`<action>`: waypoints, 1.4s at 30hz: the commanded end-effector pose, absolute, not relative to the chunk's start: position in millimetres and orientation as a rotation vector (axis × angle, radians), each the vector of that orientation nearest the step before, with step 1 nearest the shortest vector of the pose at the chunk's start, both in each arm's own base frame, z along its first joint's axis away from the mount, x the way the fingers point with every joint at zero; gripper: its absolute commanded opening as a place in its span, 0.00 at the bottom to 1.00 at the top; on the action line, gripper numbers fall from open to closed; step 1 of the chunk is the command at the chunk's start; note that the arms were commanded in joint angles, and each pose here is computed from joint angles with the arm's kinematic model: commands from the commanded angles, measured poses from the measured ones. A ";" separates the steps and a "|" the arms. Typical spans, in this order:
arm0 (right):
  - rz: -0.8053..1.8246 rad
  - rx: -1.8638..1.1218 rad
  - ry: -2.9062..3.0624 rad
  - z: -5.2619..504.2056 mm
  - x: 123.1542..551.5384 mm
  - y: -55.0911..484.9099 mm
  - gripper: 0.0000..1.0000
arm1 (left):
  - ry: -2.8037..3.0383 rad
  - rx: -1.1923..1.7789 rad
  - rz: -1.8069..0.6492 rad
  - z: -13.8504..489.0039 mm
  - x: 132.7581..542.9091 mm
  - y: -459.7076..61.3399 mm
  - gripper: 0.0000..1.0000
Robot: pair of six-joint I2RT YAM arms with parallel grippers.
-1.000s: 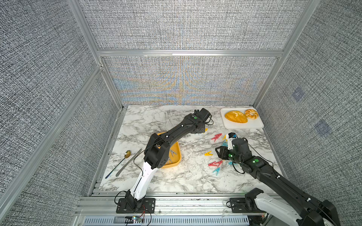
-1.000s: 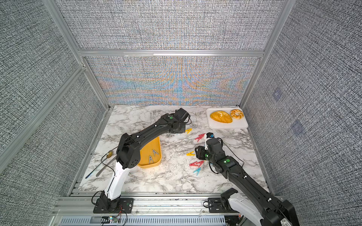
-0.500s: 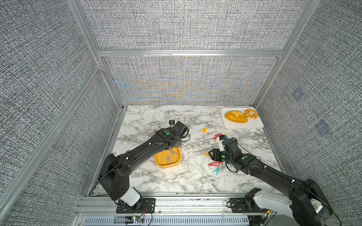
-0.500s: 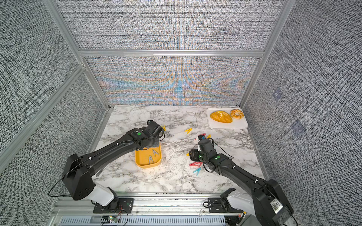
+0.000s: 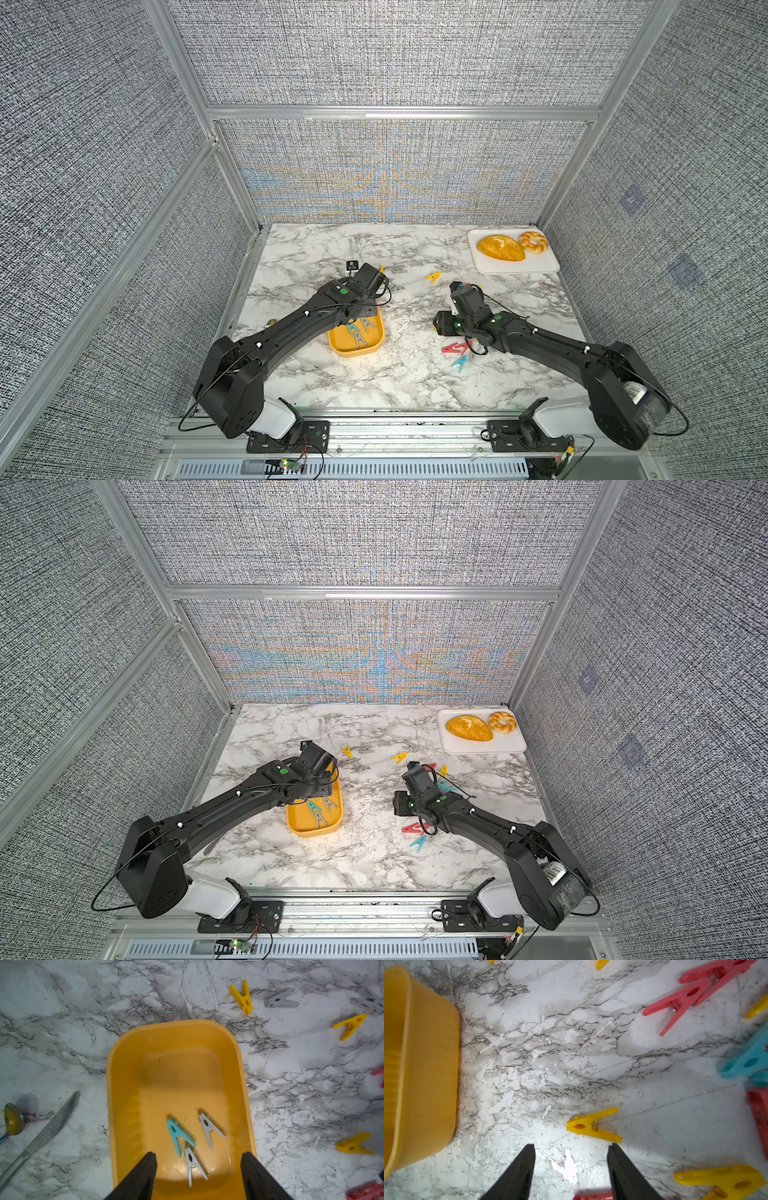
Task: Put the clothespins into the storage box
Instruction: Place the clothespin in the storage box, then pick up the clothespin from the center of the board.
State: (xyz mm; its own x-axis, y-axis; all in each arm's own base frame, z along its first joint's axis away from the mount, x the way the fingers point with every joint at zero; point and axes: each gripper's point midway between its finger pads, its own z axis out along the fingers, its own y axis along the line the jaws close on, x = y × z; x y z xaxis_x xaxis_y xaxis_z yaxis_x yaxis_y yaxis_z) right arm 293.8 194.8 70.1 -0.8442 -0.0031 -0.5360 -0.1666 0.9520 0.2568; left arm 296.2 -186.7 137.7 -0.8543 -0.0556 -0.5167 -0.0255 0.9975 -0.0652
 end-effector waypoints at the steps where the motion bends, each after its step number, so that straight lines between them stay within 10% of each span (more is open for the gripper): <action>1: 0.272 -0.186 2.594 59.4 291.6 189.4 0.67 | 2.592 -0.059 -0.149 140.0 291.6 -191.1 0.70; 19: 0.087 -0.225 2.655 28.0 306.8 192.6 0.82 | 2.612 -0.085 -0.263 125.9 268.5 -187.8 0.70; 42: 0.145 -0.236 2.644 33.7 305.0 198.9 0.52 | 2.639 -0.084 -0.351 115.5 262.7 -200.3 0.67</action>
State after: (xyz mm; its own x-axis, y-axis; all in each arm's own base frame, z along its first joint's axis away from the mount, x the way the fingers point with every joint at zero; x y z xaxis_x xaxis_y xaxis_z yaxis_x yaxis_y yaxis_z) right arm 305.0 194.3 26.0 -0.8751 -0.1390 -0.4635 -0.1801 0.9826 0.0454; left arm 260.7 -198.1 111.3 -0.8939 -0.1071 -0.4353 0.0020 0.9701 -0.2428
